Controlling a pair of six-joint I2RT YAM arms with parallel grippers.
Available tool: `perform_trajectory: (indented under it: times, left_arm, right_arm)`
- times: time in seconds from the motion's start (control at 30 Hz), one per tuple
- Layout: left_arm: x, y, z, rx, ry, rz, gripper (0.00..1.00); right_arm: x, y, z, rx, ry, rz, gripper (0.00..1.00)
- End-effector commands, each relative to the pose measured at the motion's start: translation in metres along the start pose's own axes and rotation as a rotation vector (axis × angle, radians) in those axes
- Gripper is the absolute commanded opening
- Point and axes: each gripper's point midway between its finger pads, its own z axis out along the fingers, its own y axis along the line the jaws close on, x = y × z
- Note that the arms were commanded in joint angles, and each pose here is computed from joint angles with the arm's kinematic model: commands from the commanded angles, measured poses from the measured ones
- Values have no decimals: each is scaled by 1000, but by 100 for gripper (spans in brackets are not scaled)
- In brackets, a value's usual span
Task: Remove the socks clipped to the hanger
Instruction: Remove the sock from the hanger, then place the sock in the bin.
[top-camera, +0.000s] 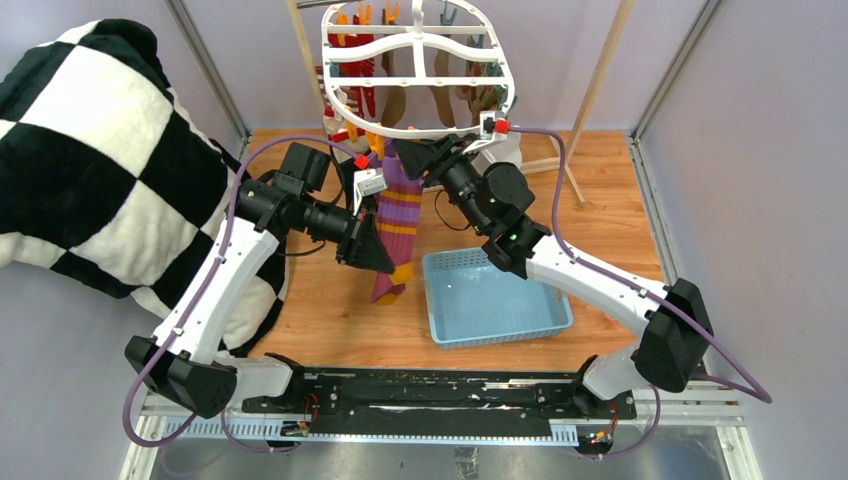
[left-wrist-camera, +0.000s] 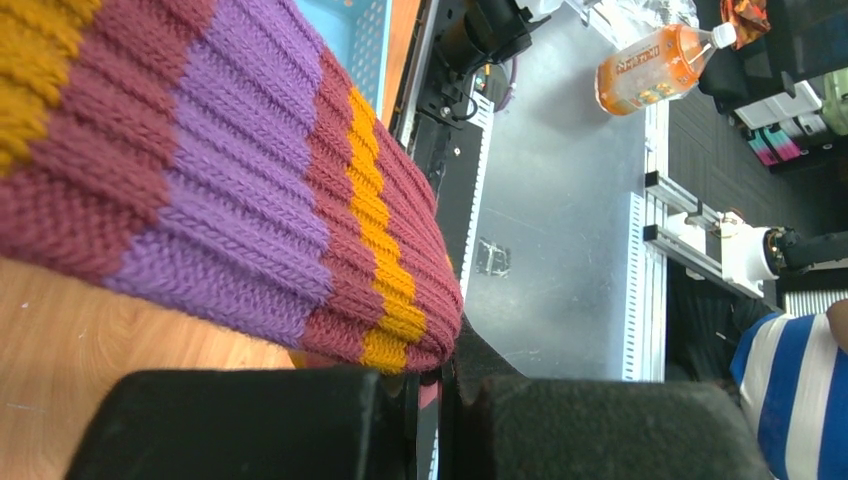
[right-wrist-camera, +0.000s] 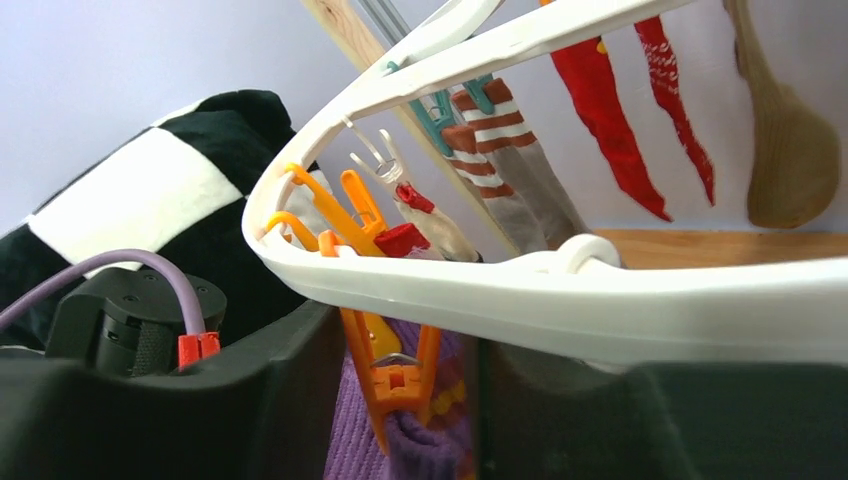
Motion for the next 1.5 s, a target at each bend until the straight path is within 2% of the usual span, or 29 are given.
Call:
perform_trajectory:
  times: [0.0,0.07,0.13,0.23,0.3,0.37,0.47,0.5,0.6,0.73,0.93,1.27,1.37,1.43,1.47]
  left_arm:
    - [4,-6,0,3,4,6,0]
    - [5,-7,-1,1,3,9,0]
    - [4,-8,-2,-8,1,13,0]
    - [5,-9,-4,-21,-1,23,0]
    - [7,-10,-4,-24,-1,24,0]
    - [10,-11,-5,-29,-2,28,0]
    - [12,-13,-7,-37,-6,44,0]
    - [12,-15,-7,-38,-8,49,0]
    - [12,-16,-9,-48,-12,65,0]
    - [13,-15,-9,-54,-10,68,0]
    - [11,-13,-9,-54,-8,65,0]
    - [4,-11,-10,-72,-11,65,0]
    - [6,-10,-9,-69,-8,61,0]
    - [7,-9,-9,-73,-5,59,0]
    - [8,-8,-9,-80,-4,60,10]
  right_arm:
    - [-27,8,5,-27,-80,41,39]
    - [-27,9,5,-36,-74,41,25]
    - [-27,9,5,-39,-68,39,17]
    - [-26,7,2,-35,-53,34,15]
    - [-24,5,0,-35,-37,31,17]
    - [-21,3,-3,-41,-6,30,34]
    - [-8,1,-17,-55,73,12,76]
    - [-1,2,-25,-78,111,-2,86]
    - [18,3,-56,-127,208,-26,98]
    - [36,14,-101,-251,294,-24,100]
    - [58,43,-145,-442,381,-65,100]
    - [92,75,-147,-604,484,-43,86]
    - [97,73,-145,-593,488,-37,72]
    - [93,73,-144,-581,470,-39,55]
    - [91,71,-143,-564,464,-42,46]
